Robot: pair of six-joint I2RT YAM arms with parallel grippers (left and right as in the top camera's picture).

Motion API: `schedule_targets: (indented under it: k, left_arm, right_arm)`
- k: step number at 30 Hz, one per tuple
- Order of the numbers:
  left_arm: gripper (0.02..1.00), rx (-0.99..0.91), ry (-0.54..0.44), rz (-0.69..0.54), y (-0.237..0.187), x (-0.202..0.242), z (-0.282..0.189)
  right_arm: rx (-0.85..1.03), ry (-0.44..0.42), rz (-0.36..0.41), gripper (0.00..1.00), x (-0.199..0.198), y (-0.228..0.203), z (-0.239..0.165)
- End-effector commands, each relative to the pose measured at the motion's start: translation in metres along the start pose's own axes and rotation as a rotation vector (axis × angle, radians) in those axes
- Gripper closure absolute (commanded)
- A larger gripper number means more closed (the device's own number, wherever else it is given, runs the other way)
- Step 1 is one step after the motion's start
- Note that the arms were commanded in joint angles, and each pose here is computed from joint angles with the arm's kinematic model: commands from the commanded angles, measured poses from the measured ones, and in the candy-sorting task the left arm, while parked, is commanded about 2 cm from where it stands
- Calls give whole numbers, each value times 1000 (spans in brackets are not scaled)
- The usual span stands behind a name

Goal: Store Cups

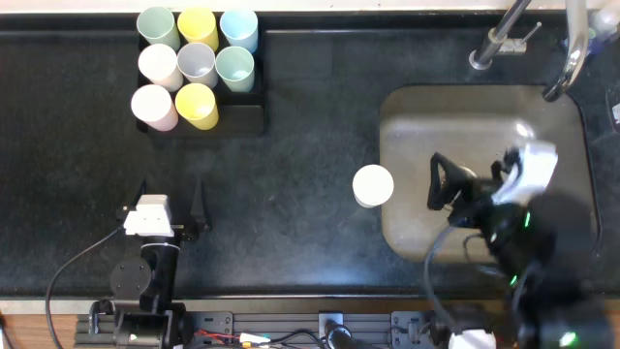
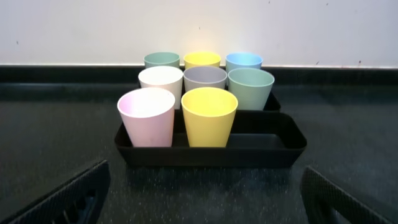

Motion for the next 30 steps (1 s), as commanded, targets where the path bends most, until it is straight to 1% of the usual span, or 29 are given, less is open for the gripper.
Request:
schedule_targets:
  k: [1,3,4,6,7,9,10,13,15,17,19,22,25,29,30]
  left_arm:
    - [20,-3,-11,-7,0,-2,0]
    - [20,-3,-10,-7,0,-2,0]
    - [20,-3,-10,-7,0,-2,0]
    - [20,-3,-10,-7,0,-2,0]
    - [20,-3,-10,-7,0,-2,0]
    - [20,-3,-10,-7,0,-2,0]
    - [20,-3,-10,-7,0,-2,0]
    - [20,-3,-10,-7,0,-2,0]
    - [20,-3,-10,-7,0,-2,0]
    - [20,-3,-10,-7,0,-2,0]
    - [20,-3,-10,-7,0,-2,0]
    - [20,-3,-10,-7,0,-2,0]
    - [20,-3,-10,-7,0,-2,0]
    - [20,-3,-10,-7,0,-2,0]
    - [20,-3,-10,-7,0,-2,0]
  right_arm:
    - [272,-58,-173,3,7,17,5]
    - [427,-81,-287,3,7,8,14]
    - [520,-105,-353,3,5,2,24]
    - [625,-138,-404,3,2,-8,41]
    - [710,-141,-418,5,3,-17,61]
    - [757,-93,-442,5,8,-22,82]
    - [806,6,-484,3,15,-30,102]
    - [894,163,-501,5,26,-46,125]
    - [962,217,-513,3,28,-56,142]
    - [996,219,-523,3,26,-59,151]
    - [1029,204,-523,3,23,-62,159]
    - [1082,128,-553,3,9,-68,172]
    - [1115,83,-578,3,1,-73,178]
    - [1149,45,-644,3,-2,-79,183]
    - [1152,46,-684,3,1,-81,182]
Point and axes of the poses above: each gripper's point midway between its finger pads, its own z axis out along the fingers, its own x axis along the line the jaws close on, y = z × x, the point moved 4 cm from there along -z, back along the fingers, and after that the axes turned 1 degree about -z, right-handed, at the moved point
